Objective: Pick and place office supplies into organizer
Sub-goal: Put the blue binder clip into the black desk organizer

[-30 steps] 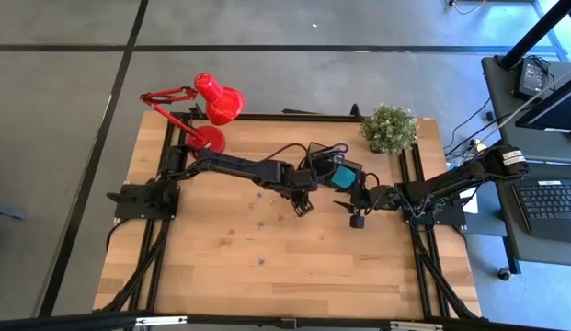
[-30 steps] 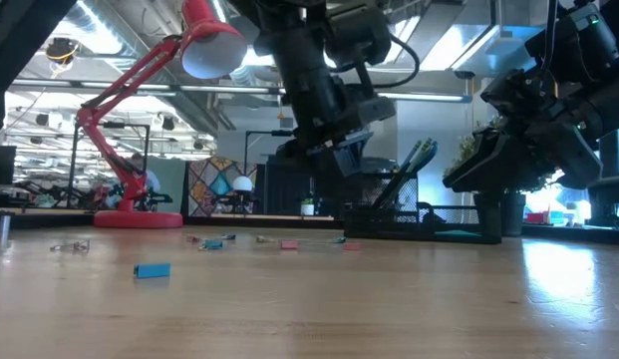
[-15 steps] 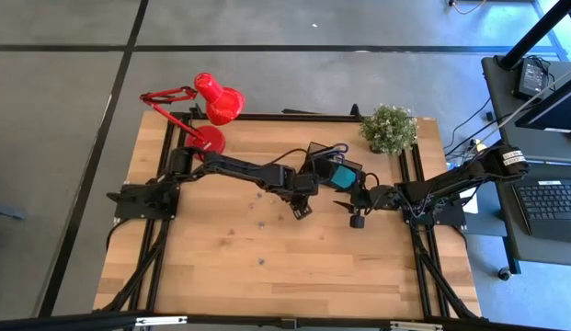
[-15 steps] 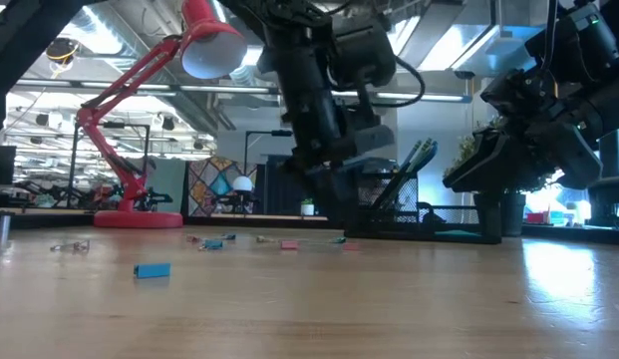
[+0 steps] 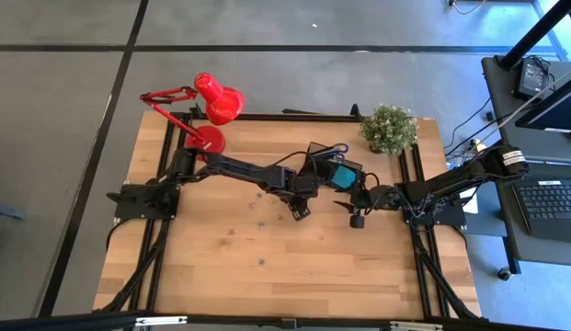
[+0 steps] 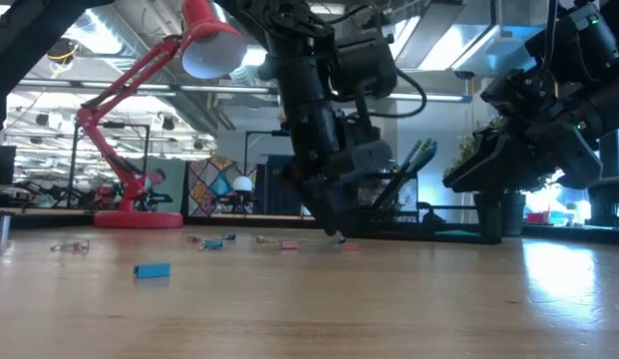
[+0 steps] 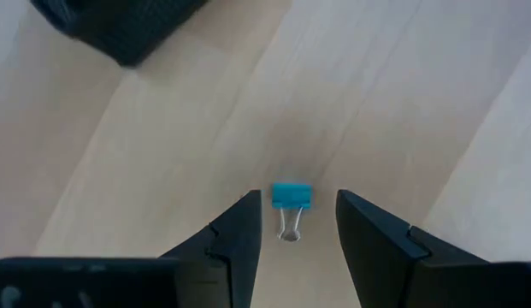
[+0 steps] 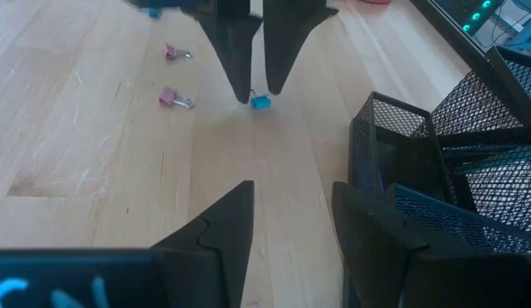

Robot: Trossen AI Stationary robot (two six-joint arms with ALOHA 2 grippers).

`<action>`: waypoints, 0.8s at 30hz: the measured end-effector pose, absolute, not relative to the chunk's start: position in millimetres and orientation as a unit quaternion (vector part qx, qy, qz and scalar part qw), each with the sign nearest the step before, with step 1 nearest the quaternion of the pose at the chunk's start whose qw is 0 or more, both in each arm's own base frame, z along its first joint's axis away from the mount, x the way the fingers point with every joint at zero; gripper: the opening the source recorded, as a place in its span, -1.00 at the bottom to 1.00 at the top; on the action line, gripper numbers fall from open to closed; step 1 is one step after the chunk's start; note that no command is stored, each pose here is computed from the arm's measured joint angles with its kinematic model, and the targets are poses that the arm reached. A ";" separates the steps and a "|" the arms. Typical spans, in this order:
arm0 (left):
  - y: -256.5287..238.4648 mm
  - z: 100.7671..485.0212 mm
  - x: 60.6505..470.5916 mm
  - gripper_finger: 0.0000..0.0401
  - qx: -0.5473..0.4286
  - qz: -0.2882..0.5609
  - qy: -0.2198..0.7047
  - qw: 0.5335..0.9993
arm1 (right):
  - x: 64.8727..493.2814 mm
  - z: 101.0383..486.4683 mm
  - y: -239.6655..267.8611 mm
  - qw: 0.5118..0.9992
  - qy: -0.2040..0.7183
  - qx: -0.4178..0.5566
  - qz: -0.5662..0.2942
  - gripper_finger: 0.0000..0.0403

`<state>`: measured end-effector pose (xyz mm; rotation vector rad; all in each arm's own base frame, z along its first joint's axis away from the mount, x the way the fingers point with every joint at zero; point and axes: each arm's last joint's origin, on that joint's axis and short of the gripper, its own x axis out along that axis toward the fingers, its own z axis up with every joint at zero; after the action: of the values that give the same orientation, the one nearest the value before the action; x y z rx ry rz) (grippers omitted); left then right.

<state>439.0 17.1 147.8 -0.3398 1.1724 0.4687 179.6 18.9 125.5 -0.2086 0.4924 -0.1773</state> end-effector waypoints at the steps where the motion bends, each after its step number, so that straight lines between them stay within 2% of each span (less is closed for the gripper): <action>1: 17.2 145.7 438.4 -0.27 -0.156 0.218 0.550 0.791 | 179.5 125.5 19.0 0.961 0.243 -0.103 -0.087 -0.20; 15: 17.6 129.7 441.7 -0.28 -0.118 0.214 0.563 0.789 | 179.6 125.5 19.0 0.961 0.243 -0.103 -0.087 -0.20; 24: 17.5 128.7 442.0 -0.49 -0.117 0.214 0.563 0.790 | 179.5 125.5 19.0 0.960 0.243 -0.104 -0.087 -0.20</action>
<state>442.0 17.5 128.7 -0.2518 1.2110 0.4601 179.5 19.0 125.5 -0.2102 0.4929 -0.1767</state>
